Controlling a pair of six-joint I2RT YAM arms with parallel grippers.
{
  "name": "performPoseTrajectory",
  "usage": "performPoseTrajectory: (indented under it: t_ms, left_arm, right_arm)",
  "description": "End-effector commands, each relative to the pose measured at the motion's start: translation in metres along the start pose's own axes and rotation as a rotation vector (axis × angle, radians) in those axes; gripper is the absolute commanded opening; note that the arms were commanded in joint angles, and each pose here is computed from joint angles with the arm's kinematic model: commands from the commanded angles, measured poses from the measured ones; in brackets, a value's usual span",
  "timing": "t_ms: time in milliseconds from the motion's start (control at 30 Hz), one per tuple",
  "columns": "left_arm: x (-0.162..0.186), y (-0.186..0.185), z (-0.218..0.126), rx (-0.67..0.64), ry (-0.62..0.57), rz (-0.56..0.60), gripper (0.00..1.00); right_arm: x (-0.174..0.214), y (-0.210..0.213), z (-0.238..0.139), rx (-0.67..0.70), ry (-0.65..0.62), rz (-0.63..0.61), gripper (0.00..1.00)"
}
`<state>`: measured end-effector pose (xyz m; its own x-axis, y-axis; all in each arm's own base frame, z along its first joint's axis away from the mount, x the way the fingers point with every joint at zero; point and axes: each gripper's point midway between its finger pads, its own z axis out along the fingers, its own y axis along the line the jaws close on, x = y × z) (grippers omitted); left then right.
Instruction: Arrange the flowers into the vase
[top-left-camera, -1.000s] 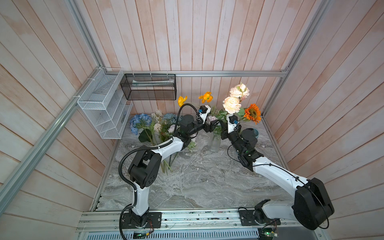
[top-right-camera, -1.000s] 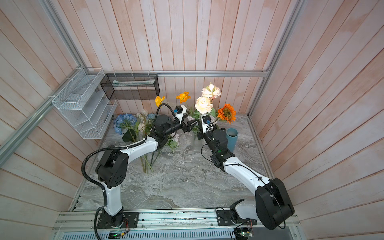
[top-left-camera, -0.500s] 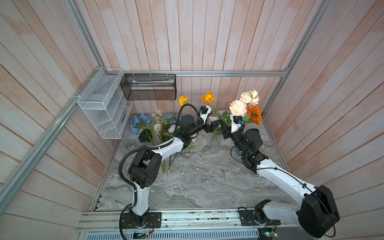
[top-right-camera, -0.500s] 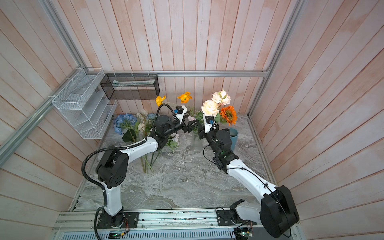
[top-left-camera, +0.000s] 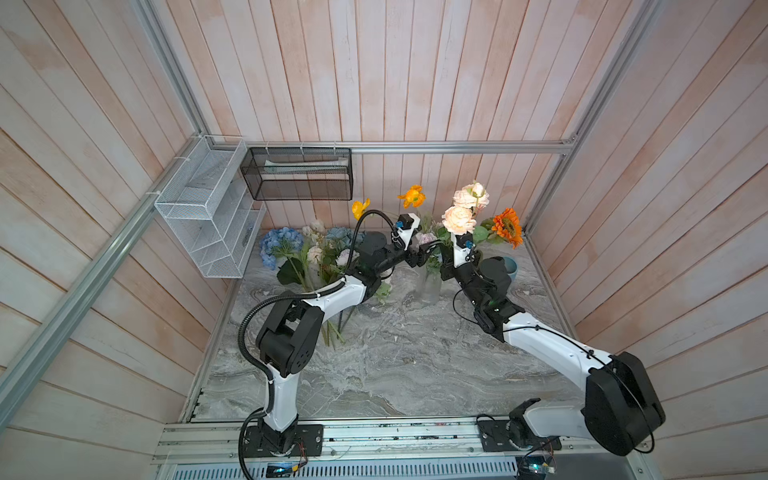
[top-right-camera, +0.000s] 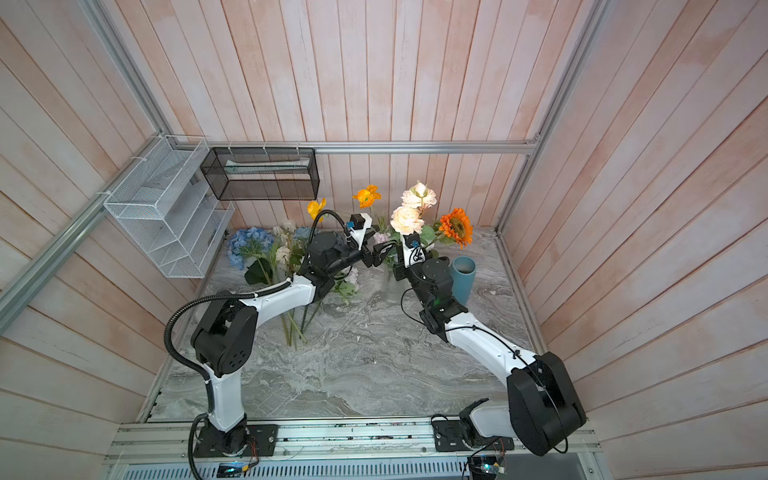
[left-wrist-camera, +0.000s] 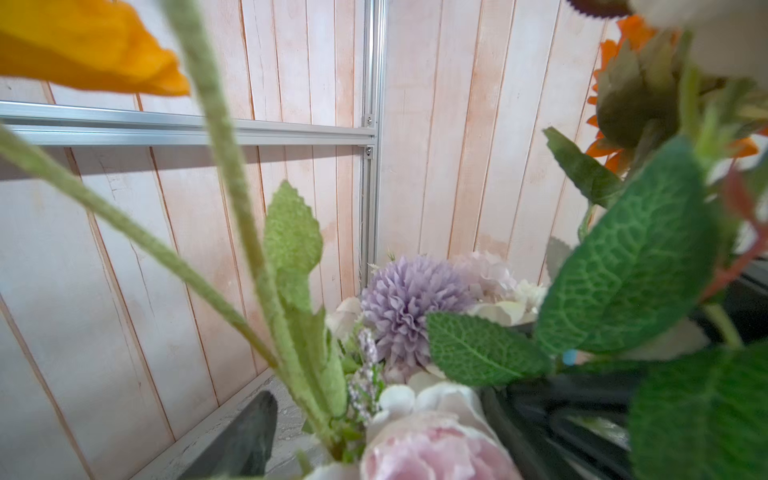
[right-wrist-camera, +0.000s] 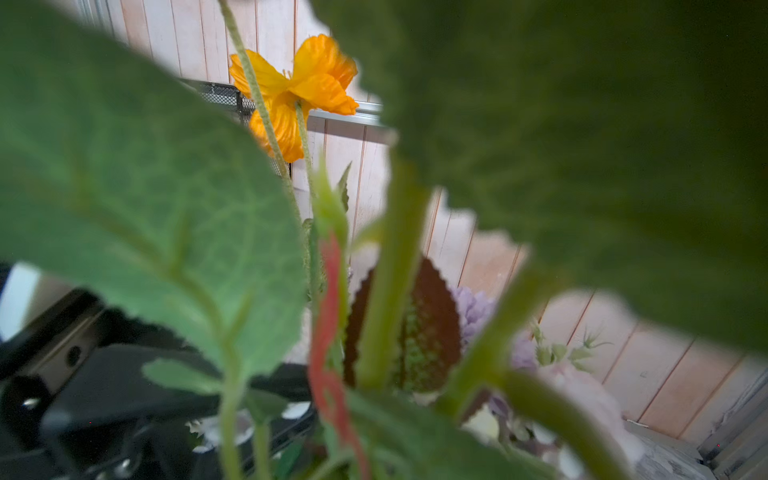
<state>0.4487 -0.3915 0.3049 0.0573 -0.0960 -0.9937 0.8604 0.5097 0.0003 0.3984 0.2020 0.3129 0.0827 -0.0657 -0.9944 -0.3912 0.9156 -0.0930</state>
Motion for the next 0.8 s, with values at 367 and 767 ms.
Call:
performPoseTrajectory:
  t_ms: [367,767]
  left_arm:
    - [-0.024,-0.013,-0.002,0.037,-0.061,0.017,0.78]
    - [-0.028,-0.014,-0.005,0.036,-0.062,0.022,0.78]
  right_arm:
    - [-0.051,0.001,-0.036,-0.049,-0.099,0.052,0.7]
    - [-0.044,0.0,-0.022,-0.03,-0.106,0.032,0.31]
